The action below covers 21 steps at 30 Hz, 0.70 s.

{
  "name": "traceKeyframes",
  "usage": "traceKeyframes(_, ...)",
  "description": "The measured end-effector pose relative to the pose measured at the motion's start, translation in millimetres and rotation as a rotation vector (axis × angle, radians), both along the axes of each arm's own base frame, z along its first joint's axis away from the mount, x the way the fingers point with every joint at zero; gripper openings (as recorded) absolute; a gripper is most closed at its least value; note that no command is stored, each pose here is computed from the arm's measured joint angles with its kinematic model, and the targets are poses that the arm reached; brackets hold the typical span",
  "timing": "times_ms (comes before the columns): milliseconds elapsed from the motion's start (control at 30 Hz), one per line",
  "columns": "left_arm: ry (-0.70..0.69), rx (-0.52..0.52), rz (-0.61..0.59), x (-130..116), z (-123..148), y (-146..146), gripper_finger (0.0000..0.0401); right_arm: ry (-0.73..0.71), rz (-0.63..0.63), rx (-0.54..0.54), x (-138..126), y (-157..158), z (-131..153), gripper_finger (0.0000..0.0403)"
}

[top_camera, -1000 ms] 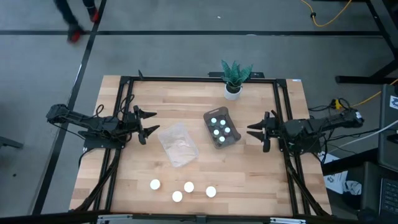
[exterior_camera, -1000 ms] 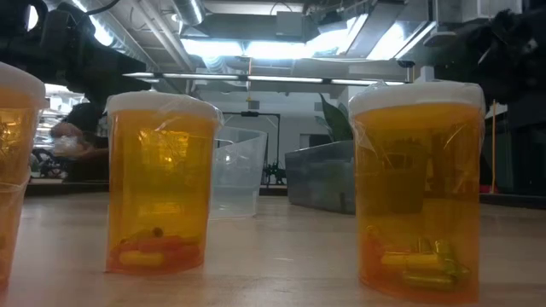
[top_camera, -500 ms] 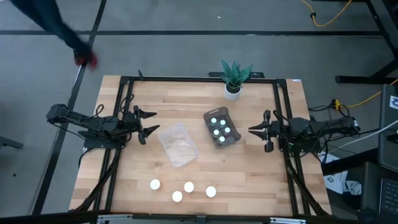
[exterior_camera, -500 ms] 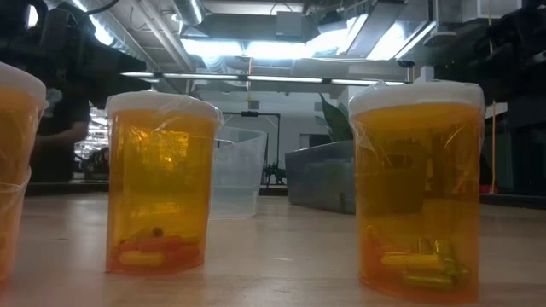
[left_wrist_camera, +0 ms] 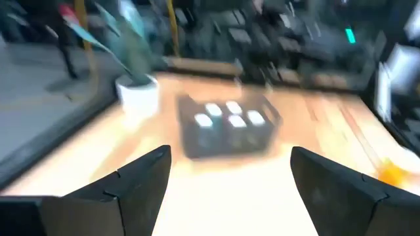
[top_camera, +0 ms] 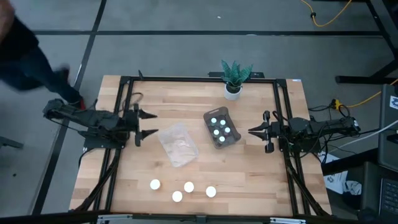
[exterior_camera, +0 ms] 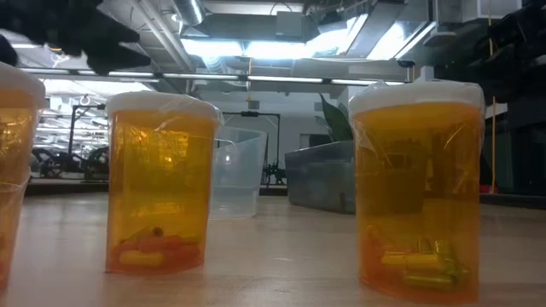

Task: Pick and place medicine bottles into bin by pill shape (circle, oval)
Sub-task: Put the large orange pill bottle into the transparent bin

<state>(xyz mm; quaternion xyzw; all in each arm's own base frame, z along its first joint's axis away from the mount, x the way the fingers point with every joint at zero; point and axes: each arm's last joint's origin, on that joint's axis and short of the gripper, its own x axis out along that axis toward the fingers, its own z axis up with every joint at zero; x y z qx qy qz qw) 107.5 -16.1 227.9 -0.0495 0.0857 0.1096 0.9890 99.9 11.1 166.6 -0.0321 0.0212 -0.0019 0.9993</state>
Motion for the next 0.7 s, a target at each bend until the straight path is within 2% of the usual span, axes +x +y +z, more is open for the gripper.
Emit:
traceKeyframes(67, 0.101, -0.001, -0.067, 8.3, 16.5, -6.6, 0.0305, 0.0, 0.0, -0.001, 0.0, 0.0, 0.0, 0.0043)
traceKeyframes(233, 0.457, 0.05, -0.257, 40.5, 36.2, -34.0, 0.0305, 0.0, -0.001, -0.003, 0.0, 0.0, 0.0, 0.0043)
traceKeyframes(367, 0.696, 0.057, -0.316, 59.8, 50.7, -59.6, 0.0305, 0.0, -0.001, -0.003, 0.0, 0.0, 0.0, 0.0043)
traceKeyframes(433, 0.805, 0.013, -0.339, 67.0, 58.0, -72.0, 0.0305, 0.0, -0.001, -0.003, 0.0, 0.0, 0.0, 0.0043)
traceKeyframes(533, 0.95, -0.111, -0.331, 73.5, 69.5, -89.4, 0.0305, 0.0, -0.001, -0.004, 0.0, 0.0, 0.0, 0.0043)
traceKeyframes(600, 1.024, -0.168, -0.313, 77.1, 68.7, -102.4, 0.0305, 0.0, -0.001, -0.003, 0.0, 0.0, 0.0, 0.0043)
traceKeyframes(700, 1.12, -0.201, -0.34, 80.5, 55.9, -124.2, 0.0305, 0.0, -0.001, -0.004, 0.0, 0.0, 0.0, 0.0043)
